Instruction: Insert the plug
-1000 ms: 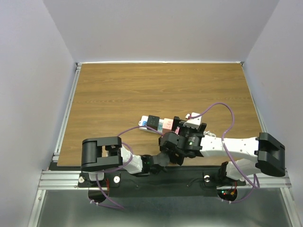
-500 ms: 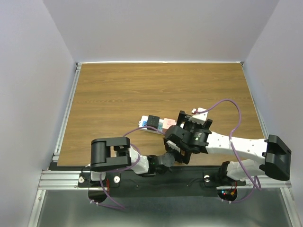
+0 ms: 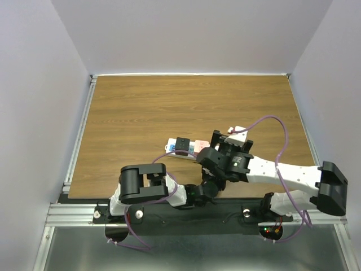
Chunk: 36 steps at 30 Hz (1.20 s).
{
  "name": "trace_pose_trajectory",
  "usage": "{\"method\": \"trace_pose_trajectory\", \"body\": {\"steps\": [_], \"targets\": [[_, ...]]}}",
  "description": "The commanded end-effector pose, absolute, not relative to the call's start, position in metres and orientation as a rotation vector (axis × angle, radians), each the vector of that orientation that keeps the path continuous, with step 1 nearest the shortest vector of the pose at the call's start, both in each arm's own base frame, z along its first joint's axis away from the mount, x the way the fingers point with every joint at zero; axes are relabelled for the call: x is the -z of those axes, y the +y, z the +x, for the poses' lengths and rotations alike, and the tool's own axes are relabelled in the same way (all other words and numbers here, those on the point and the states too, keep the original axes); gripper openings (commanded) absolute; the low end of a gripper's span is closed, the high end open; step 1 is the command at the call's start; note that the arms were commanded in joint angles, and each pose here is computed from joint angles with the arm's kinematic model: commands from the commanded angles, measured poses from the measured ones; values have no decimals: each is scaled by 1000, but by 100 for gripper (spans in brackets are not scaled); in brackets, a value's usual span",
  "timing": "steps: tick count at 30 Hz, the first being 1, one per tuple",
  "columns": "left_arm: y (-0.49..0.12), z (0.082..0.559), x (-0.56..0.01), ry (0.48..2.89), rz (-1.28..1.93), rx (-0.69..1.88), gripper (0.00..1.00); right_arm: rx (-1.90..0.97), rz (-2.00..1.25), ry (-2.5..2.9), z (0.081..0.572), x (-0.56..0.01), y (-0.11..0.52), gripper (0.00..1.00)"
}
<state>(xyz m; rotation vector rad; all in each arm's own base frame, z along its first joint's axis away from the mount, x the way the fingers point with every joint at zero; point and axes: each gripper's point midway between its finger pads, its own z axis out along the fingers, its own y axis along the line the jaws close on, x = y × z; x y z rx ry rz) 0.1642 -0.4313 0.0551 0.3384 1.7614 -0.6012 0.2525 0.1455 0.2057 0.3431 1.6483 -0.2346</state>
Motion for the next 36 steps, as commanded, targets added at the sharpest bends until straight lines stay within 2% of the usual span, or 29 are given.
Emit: {"method": "trace_pose_trajectory", "body": {"steps": [1,9,18,23,25,26,30,34,35,36], "targets": [[-415,181,-60,1759,282,547,0,336,373,1490,264,-243,151,100],[-409,176,-101,1700,366,629,0,423,390,1408,280,-297,184,100],[-402,186,-163,1614,396,748,0,310,473,1457,298,-391,224,100],[-403,186,-187,1566,455,812,0,160,161,1656,335,-403,292,100],[-402,186,-191,1558,474,826,0,136,-7,1665,342,-402,311,100],[-398,189,-199,1543,465,831,0,29,-41,1633,344,-414,326,100],[-390,184,-211,1508,501,883,0,-97,-240,1609,344,-411,342,100],[-383,169,-230,1453,559,977,0,-273,-488,1500,326,-415,344,100],[-378,164,-243,1421,565,1007,0,-339,-595,1457,314,-392,352,100],[-379,156,-244,1407,610,1047,0,-385,-616,1370,295,-415,337,100]]}}
